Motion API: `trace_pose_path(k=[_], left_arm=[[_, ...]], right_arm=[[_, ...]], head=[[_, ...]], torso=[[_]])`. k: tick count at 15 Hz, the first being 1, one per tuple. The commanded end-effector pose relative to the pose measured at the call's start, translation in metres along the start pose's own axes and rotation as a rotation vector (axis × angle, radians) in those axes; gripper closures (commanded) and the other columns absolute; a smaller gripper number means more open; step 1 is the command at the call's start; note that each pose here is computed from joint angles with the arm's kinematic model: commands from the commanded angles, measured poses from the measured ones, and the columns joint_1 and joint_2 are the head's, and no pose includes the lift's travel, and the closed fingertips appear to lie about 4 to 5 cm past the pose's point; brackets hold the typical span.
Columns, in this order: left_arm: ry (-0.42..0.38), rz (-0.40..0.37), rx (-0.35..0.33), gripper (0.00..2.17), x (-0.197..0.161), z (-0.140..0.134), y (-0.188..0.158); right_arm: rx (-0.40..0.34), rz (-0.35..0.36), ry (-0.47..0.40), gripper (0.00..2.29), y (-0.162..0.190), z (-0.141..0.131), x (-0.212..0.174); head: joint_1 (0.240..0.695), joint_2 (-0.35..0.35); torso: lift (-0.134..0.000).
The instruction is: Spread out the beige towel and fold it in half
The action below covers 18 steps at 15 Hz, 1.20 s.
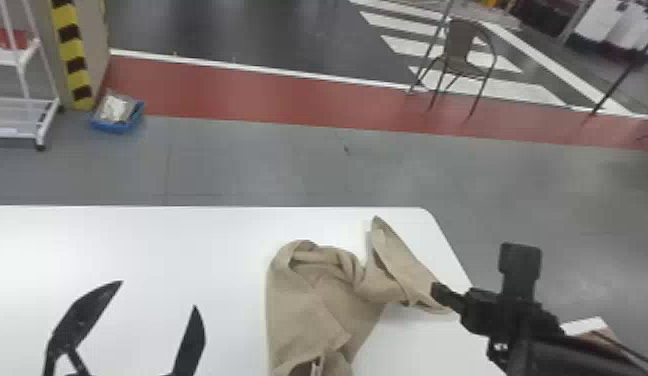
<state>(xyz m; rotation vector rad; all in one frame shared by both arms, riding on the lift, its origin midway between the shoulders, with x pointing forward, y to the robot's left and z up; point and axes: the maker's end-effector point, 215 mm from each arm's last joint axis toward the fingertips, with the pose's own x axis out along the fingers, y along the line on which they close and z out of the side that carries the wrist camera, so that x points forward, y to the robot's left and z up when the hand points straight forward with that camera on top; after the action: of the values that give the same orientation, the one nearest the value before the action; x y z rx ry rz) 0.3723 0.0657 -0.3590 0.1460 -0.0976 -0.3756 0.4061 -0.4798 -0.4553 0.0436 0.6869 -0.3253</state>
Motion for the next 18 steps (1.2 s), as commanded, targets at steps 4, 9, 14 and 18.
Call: trace_pose_path(k=[4,9,14,18], left_arm=[[0.043,-0.175,-0.020,0.14,0.008,-0.033,-0.088],[0.093,-0.256,-0.025,0.22,0.011,-0.073,-0.136],[0.209,-0.334,0.015,0.34,0.023,-0.113,-0.182],[0.342,-0.403,0.046,0.52,0.021,-0.146,-0.199]], right_arm=[[0.047,0.056,-0.100,0.12,-0.011,-0.010,-0.031],[0.101,0.543,-0.340,0.15,0.054,0.004,-0.060],[0.065,0.572,-0.413,0.15,0.078,0.047,-0.088],[-0.004,0.585,-0.519,0.15,0.113,0.099,-0.146]], head=[[0.695,-0.350],[0.695,-0.350],[0.695,-0.350],[0.695,-0.350]], torso=[[0.000],[0.000],[0.000],[0.000]])
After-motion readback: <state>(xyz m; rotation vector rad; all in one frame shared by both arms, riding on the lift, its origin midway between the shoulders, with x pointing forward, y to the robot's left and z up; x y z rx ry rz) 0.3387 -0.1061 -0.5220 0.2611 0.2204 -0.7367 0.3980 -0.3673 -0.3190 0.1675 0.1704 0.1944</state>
